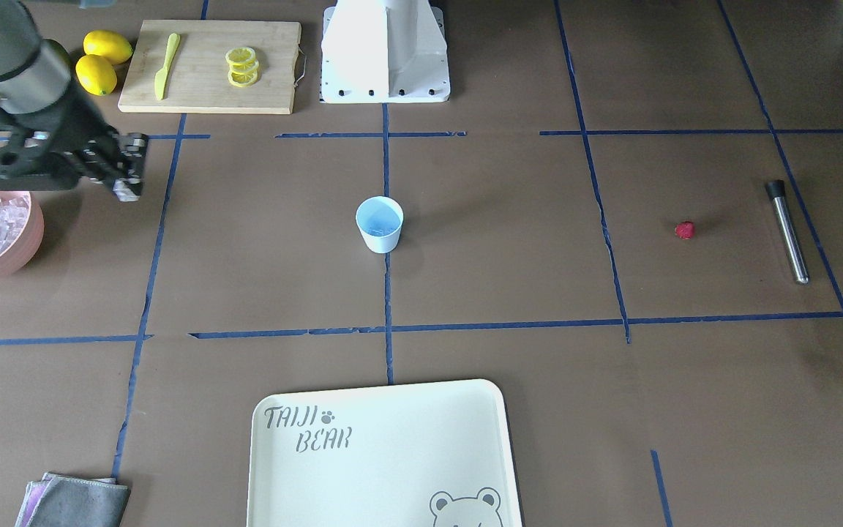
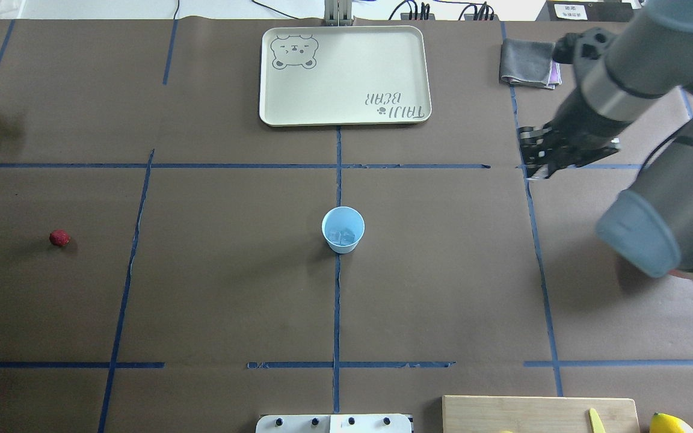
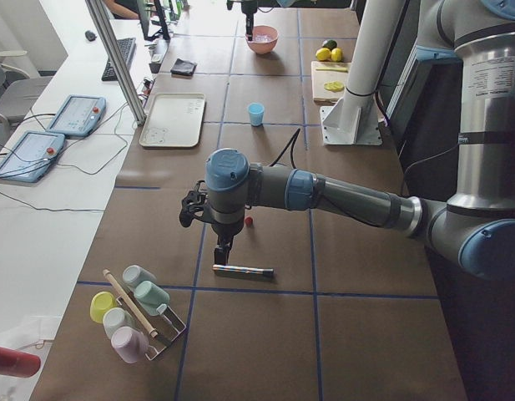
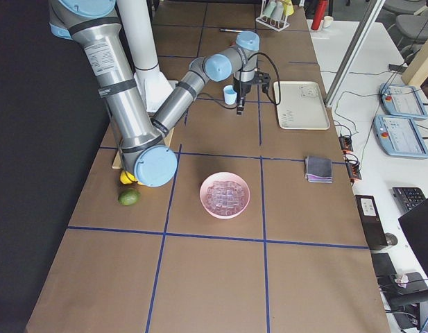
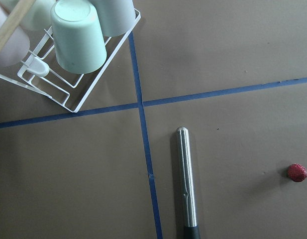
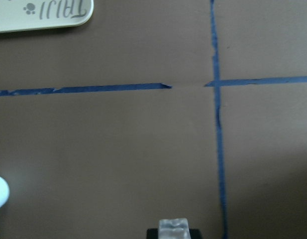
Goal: Mash ice and strawberries in cup
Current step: 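Lift the ice cube and carry it over the light-blue cup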
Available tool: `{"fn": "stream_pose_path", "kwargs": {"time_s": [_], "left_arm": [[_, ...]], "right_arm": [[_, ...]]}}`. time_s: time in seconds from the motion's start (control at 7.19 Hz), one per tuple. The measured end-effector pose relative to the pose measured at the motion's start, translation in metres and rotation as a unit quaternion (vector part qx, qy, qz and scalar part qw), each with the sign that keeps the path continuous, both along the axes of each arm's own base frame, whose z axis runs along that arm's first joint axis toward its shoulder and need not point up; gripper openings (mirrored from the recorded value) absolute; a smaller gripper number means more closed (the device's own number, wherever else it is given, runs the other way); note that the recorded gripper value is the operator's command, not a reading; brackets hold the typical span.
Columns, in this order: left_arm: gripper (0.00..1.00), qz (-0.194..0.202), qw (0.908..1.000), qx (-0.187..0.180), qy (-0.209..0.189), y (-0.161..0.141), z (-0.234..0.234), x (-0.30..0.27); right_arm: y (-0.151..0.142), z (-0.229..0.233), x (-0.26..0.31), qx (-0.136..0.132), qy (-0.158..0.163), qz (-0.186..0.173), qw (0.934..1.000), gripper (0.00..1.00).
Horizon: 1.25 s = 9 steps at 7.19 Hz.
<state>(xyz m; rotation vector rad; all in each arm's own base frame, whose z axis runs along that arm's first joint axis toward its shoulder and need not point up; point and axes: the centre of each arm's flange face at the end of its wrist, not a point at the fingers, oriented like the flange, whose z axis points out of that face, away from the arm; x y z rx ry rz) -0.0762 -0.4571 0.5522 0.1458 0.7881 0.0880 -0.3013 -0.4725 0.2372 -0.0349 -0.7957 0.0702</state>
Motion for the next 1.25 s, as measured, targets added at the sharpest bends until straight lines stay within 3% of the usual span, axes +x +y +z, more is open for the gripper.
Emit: {"fn": "stream_pose_path", "kwargs": {"time_s": [0.28, 0.56, 0.83, 1.25], "left_arm": [[1.0, -0.005, 1.0, -0.003, 0.001, 0.0, -0.001, 0.001], [1.0, -0.006, 1.0, -0.003, 0.0, -0.001, -0.001, 0.001], [1.0, -0.006, 1.0, -0.003, 0.0, -0.001, -0.001, 0.001], [1.0, -0.006, 1.0, -0.003, 0.0, -0.001, -0.001, 0.001]], "right_arm": [[0.019, -0.073, -0.125, -0.02, 0.003, 0.038, 0.9991, 0.0], [0.022, -0.112, -0.222, -0.026, 0.002, 0.066, 0.9975, 0.0], [0.021, -0.121, -0.263, -0.029, 0.014, 0.069, 0.9971, 0.01], [0.026, -0.116, -0.272, -0.032, 0.022, 0.065, 0.9971, 0.02]]}}
